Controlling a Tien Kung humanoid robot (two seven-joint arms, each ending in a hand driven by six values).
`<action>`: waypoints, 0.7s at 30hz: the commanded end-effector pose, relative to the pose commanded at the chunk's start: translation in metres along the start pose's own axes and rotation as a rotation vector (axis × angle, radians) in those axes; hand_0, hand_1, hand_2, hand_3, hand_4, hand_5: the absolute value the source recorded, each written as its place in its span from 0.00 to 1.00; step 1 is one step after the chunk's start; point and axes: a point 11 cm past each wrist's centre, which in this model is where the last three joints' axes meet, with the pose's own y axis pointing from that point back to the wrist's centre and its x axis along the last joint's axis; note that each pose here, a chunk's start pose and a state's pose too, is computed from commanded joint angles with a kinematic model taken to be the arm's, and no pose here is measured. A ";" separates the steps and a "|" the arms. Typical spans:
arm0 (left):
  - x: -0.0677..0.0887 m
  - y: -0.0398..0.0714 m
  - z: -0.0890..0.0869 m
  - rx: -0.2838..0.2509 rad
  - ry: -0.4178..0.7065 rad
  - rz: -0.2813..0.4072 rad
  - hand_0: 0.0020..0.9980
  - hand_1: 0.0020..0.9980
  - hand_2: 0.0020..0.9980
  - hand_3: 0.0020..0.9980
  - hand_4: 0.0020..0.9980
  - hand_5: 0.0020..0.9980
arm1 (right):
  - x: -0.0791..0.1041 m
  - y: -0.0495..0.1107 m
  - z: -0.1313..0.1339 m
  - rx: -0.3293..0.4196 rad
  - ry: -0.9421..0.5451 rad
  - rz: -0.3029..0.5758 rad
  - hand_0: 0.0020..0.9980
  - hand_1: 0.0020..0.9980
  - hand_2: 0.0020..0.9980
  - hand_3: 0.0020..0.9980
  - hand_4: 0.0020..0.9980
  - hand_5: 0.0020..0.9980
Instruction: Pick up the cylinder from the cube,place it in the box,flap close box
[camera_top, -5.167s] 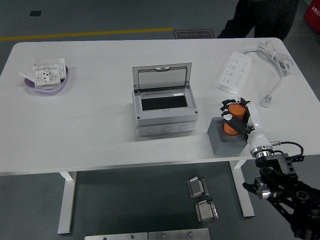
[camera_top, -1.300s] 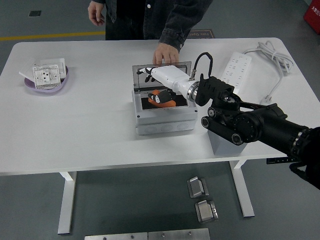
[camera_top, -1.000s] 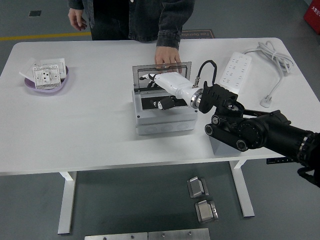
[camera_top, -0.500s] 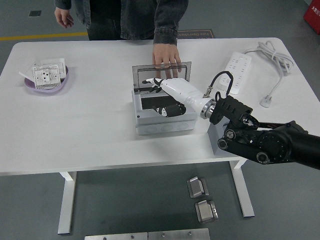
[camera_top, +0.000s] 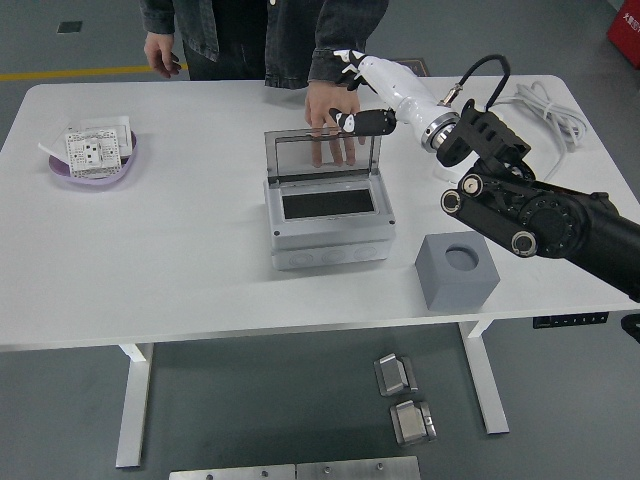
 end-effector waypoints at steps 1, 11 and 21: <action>0.001 0.000 0.001 -0.002 0.000 0.001 0.67 0.66 0.65 0.72 0.74 0.59 | 0.000 -0.002 0.004 -0.013 0.001 -0.003 0.73 0.64 0.72 0.89 0.66 0.19; 0.003 0.001 0.004 -0.009 0.000 0.004 0.67 0.66 0.65 0.72 0.73 0.59 | -0.034 0.000 0.017 -0.060 0.008 -0.092 0.74 0.65 0.73 0.90 0.65 0.21; 0.001 0.001 0.005 -0.013 -0.002 0.002 0.67 0.66 0.65 0.72 0.73 0.59 | -0.057 0.007 0.009 -0.026 0.045 -0.157 0.76 0.66 0.73 0.90 0.64 0.23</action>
